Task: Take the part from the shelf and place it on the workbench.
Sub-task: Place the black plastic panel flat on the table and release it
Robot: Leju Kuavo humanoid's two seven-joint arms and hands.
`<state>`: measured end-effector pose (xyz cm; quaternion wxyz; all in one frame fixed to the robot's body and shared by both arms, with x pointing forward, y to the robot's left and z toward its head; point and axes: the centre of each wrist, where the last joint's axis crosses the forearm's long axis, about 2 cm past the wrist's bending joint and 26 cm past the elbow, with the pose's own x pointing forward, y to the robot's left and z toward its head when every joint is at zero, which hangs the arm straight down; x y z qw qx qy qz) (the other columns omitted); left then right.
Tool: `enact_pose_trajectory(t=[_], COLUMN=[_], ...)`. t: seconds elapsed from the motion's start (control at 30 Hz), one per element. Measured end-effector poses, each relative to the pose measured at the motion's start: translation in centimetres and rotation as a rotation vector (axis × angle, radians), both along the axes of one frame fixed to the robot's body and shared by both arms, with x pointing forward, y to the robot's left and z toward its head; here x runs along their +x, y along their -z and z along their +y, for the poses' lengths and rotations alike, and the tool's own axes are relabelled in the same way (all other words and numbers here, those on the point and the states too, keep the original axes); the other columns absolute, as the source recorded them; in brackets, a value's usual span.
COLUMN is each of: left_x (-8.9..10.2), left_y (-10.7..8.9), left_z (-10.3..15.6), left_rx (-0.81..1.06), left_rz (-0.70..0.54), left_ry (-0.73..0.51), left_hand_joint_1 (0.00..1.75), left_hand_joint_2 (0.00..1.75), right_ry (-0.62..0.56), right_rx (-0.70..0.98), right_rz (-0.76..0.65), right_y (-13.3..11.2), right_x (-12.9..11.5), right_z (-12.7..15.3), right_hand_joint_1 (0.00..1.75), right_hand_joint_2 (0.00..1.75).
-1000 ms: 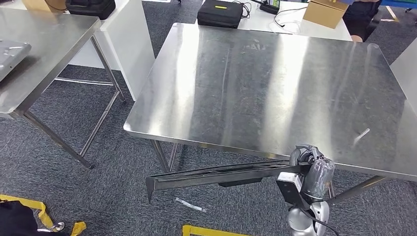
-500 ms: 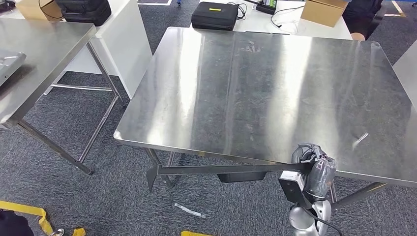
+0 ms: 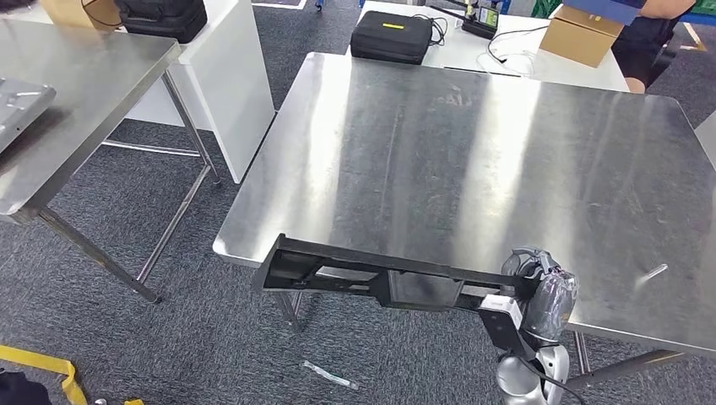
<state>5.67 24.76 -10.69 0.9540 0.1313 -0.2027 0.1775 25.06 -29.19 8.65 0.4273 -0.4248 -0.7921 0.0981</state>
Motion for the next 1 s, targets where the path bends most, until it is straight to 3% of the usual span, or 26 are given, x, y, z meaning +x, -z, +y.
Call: enact_pose_trajectory(t=[0.5,1.0], left_x=[0.1,0.2], left_y=[0.0,-0.1], left_z=[-0.1,-0.5], left_rx=[0.0,-0.023], left_rz=[0.0,-0.032], left_ry=[0.003,0.009], left_hand_joint_1=[0.0,0.0], left_hand_joint_2=[0.0,0.0], right_ry=[-0.003,-0.018], right_rx=[0.003,0.003], right_rz=[0.006,-0.08], right_y=[0.2,-1.3], right_x=[0.1,2.4], right_z=[0.1,-0.5], right_hand_joint_1=[1.75,1.75], right_hand_joint_2=[1.75,1.75])
